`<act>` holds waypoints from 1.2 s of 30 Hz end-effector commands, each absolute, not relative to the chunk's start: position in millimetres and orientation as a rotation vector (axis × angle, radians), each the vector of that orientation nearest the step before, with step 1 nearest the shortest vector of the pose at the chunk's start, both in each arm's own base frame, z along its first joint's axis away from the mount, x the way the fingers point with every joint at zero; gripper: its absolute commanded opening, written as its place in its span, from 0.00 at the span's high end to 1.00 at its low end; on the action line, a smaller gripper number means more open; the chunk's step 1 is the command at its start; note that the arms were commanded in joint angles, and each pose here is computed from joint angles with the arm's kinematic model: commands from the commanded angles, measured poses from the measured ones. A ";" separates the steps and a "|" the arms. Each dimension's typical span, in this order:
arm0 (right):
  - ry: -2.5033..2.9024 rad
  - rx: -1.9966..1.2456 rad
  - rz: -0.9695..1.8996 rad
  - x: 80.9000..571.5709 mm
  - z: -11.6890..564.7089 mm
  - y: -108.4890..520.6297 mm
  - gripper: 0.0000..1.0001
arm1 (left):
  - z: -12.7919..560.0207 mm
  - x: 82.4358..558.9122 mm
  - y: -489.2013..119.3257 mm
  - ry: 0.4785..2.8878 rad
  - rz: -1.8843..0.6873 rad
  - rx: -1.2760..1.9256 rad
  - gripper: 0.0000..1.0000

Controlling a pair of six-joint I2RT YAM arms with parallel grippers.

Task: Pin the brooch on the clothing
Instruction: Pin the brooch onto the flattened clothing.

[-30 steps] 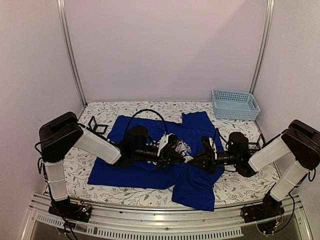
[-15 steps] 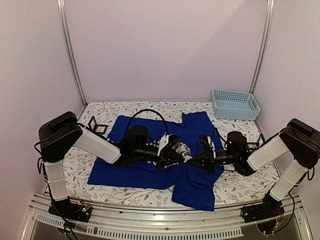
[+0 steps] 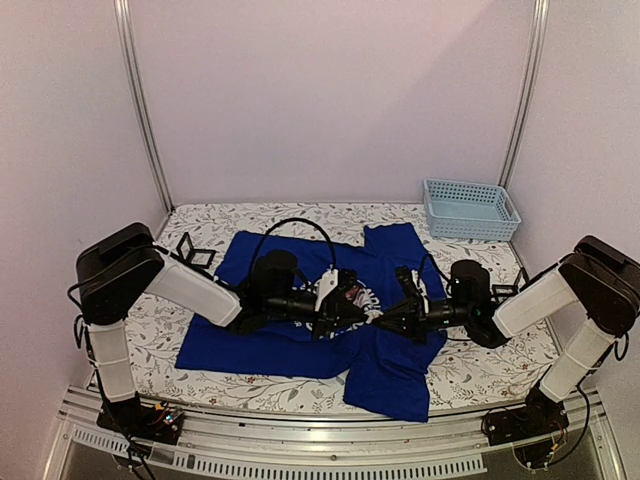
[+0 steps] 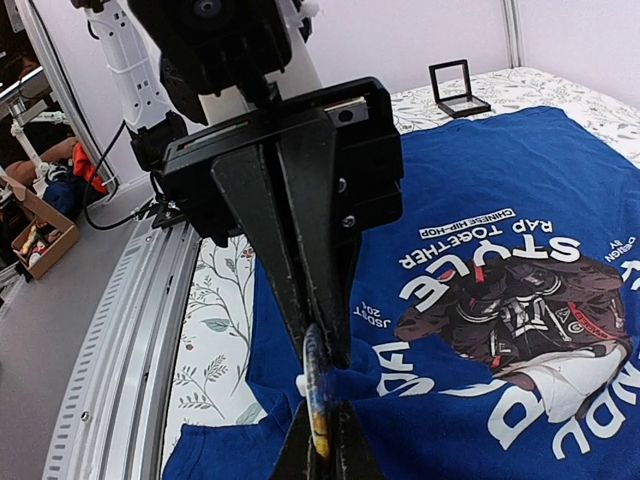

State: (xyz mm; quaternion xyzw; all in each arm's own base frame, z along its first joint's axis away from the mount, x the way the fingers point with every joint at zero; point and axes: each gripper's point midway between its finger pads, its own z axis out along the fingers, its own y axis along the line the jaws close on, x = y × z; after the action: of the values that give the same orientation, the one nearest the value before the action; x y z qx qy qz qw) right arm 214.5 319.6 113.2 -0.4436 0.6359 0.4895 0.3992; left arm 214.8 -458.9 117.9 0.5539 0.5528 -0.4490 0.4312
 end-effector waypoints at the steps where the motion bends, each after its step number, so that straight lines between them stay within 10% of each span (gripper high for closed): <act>1: 1.636 -1.003 1.212 240.7 128.8 323.5 0.99 | 136.1 203.9 -466.0 1.286 -1.098 1.419 1.00; 28: 1.862 -0.703 1.187 270.0 103.9 297.9 0.99 | 141.7 213.8 -454.1 1.298 -1.021 1.345 1.00; 36: 1.799 -0.843 1.233 250.9 109.5 301.9 0.86 | 138.4 229.5 -448.8 1.330 -0.968 1.304 1.00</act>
State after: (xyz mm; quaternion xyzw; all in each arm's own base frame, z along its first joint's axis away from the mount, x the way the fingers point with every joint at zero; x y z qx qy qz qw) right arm 240.9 317.8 119.1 -0.3566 0.6828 0.5027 0.3924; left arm 233.6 -452.7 127.7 0.5292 0.5716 -0.4040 0.4796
